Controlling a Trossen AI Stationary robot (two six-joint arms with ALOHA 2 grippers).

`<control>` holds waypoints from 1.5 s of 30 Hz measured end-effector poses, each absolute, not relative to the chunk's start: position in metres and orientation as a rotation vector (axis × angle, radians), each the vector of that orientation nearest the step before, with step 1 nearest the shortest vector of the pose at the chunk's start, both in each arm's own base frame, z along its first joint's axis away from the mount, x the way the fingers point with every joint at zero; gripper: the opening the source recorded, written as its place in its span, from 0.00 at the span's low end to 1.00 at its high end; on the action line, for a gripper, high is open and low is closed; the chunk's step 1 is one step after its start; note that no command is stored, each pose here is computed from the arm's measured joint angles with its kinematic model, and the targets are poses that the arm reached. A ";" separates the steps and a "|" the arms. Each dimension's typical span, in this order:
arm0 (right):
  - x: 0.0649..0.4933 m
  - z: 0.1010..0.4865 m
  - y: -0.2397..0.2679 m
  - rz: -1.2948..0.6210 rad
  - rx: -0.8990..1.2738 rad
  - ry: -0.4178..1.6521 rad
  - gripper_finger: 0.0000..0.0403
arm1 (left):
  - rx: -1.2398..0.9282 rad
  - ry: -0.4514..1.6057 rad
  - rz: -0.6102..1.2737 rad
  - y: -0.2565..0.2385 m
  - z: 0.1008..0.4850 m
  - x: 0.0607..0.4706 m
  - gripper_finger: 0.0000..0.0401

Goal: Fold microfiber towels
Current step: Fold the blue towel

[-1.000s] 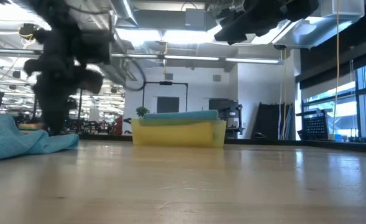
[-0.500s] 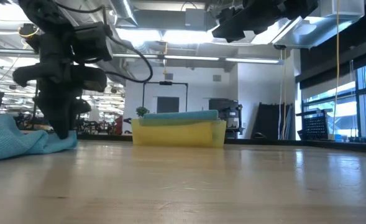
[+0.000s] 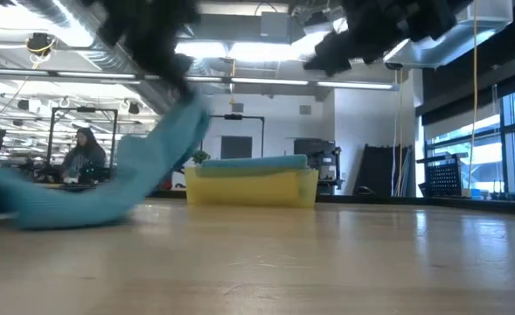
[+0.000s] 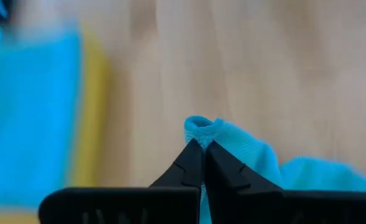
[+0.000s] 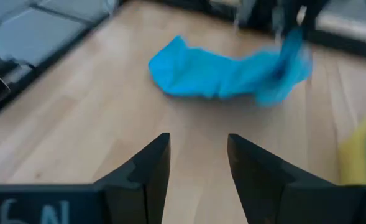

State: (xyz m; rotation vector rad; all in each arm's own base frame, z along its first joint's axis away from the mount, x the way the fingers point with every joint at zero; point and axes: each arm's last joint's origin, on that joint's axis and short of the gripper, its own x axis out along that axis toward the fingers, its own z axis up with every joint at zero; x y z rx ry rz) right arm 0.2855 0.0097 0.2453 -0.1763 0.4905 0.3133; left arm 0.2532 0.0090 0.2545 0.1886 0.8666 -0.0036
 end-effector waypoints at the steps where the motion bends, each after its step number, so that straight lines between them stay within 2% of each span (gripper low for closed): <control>1: 0.284 0.240 0.011 0.294 -0.170 0.515 0.40 | 0.225 0.822 -0.011 0.007 0.270 0.258 0.00; 6: 0.279 0.224 0.015 0.210 -0.139 0.491 0.40 | 0.380 0.624 -0.068 -0.011 0.334 0.267 0.00; 11: 0.279 0.222 0.019 0.192 -0.120 0.314 0.40 | 0.469 0.551 -0.101 -0.031 0.355 0.266 0.00; 15: 0.278 0.227 0.020 0.103 -0.144 0.171 0.40 | 0.498 0.564 -0.113 -0.041 0.349 0.268 0.00; 22: 0.284 0.216 0.041 0.130 -0.458 0.142 0.41 | 0.518 0.595 -0.132 -0.044 0.336 0.272 0.00; 26: 0.296 0.201 0.047 0.095 -0.470 0.128 0.43 | 0.525 0.596 -0.136 -0.045 0.333 0.277 0.00; 31: 0.314 0.193 0.046 -0.035 -0.475 0.123 0.51 | 0.527 0.588 -0.143 -0.047 0.330 0.282 0.00; 38: 0.342 0.188 0.051 -0.045 -0.477 0.123 0.59 | 0.530 0.596 -0.151 -0.048 0.327 0.284 0.00; 41: 0.345 0.187 0.050 -0.101 -0.481 0.140 0.57 | 0.529 0.602 -0.161 -0.051 0.327 0.283 0.00; 45: 0.344 0.190 0.054 -0.097 -0.486 0.132 0.42 | 0.543 0.642 -0.198 -0.059 0.323 0.279 0.00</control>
